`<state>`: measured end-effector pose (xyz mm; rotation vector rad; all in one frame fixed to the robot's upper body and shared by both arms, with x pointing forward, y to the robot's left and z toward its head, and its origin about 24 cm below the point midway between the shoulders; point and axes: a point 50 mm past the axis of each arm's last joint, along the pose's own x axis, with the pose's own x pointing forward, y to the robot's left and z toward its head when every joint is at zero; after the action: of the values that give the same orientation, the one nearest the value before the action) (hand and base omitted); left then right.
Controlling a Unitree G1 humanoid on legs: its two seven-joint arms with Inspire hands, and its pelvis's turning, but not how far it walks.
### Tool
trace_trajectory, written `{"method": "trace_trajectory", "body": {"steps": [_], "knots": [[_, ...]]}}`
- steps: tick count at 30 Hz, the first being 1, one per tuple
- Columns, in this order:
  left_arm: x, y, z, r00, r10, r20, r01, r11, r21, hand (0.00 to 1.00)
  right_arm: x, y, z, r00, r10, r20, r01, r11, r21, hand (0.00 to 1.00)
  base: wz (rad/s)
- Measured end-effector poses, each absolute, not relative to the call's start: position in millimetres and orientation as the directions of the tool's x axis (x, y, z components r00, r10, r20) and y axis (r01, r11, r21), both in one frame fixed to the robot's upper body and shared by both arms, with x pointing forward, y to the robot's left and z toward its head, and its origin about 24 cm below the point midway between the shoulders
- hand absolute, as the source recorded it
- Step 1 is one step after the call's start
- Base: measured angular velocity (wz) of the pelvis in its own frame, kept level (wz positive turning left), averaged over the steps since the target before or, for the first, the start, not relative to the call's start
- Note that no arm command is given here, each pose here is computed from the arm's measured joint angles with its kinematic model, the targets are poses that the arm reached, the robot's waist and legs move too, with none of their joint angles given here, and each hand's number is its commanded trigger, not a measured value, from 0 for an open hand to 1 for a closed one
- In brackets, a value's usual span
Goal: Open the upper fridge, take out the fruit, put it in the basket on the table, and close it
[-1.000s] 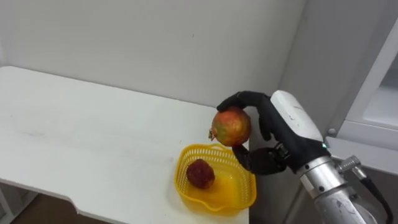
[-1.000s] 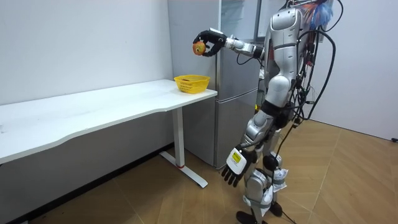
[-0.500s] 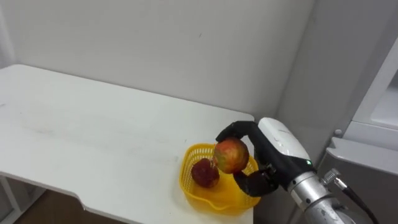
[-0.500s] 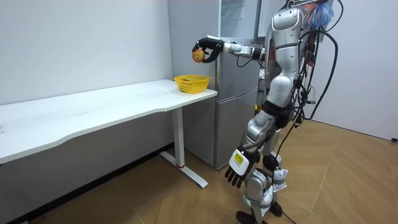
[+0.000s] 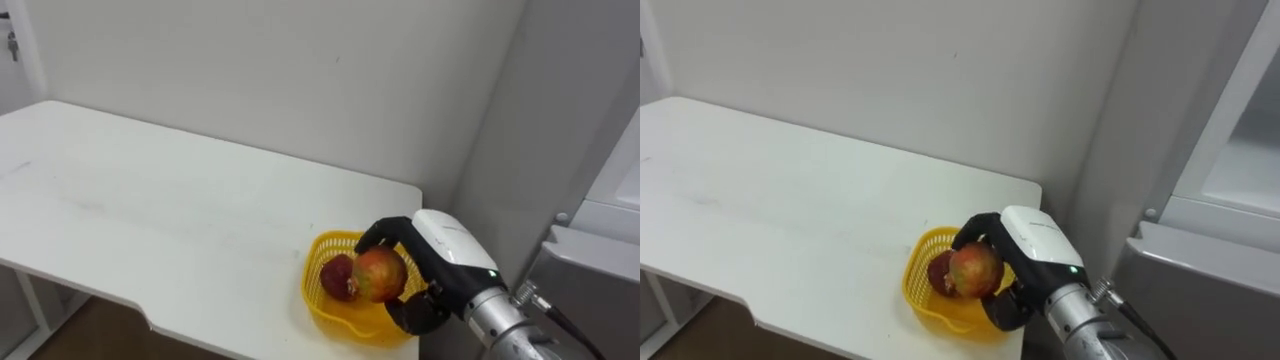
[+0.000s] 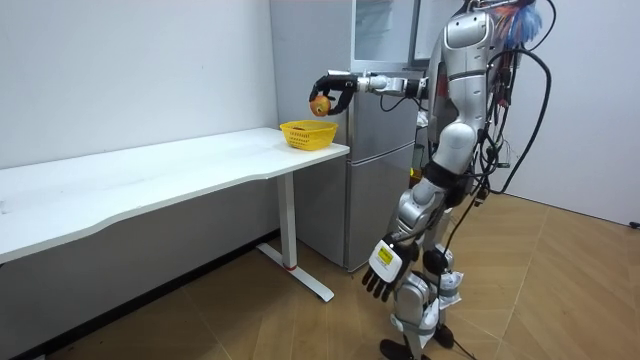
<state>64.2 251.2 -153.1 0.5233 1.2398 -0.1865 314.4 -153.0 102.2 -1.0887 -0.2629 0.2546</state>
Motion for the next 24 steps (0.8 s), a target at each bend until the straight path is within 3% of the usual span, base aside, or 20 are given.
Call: {"method": "trace_trajectory", "body": {"steps": [4, 5, 6, 7, 24], "knots": [[67.0, 251.4, -152.8, 0.328, 0.149, -0.933, 0.411, 0.867, 0.283, 0.0, 314.8, -154.7, 101.8, 0.944, 0.321, 0.077, -0.075, 0.435, -0.897, 1.0, 0.02], [67.9, 251.4, -152.7, 0.328, 0.148, -0.933, 0.419, 0.863, 0.284, 0.0, 314.8, -155.0, 101.7, 0.945, 0.319, 0.076, -0.074, 0.432, -0.899, 0.9, 0.05], [68.8, 251.5, -152.5, 0.329, 0.148, -0.933, 0.427, 0.857, 0.287, 0.0, 314.8, -155.0, 101.7, 0.945, 0.319, 0.075, -0.072, 0.426, -0.902, 0.2, 0.05], [69.6, 251.5, -152.4, 0.331, 0.148, -0.932, 0.427, 0.857, 0.287, 0.0, 314.9, -155.2, 101.7, 0.945, 0.317, 0.075, -0.07, 0.423, -0.903, 0.0, 0.04], [70.5, 251.9, -152.2, 0.33, 0.153, -0.931, 0.426, 0.856, 0.292, 0.0, 315.0, -155.8, 102.0, 0.947, 0.311, 0.081, -0.061, 0.422, -0.904, 0.0, 0.0]]}}
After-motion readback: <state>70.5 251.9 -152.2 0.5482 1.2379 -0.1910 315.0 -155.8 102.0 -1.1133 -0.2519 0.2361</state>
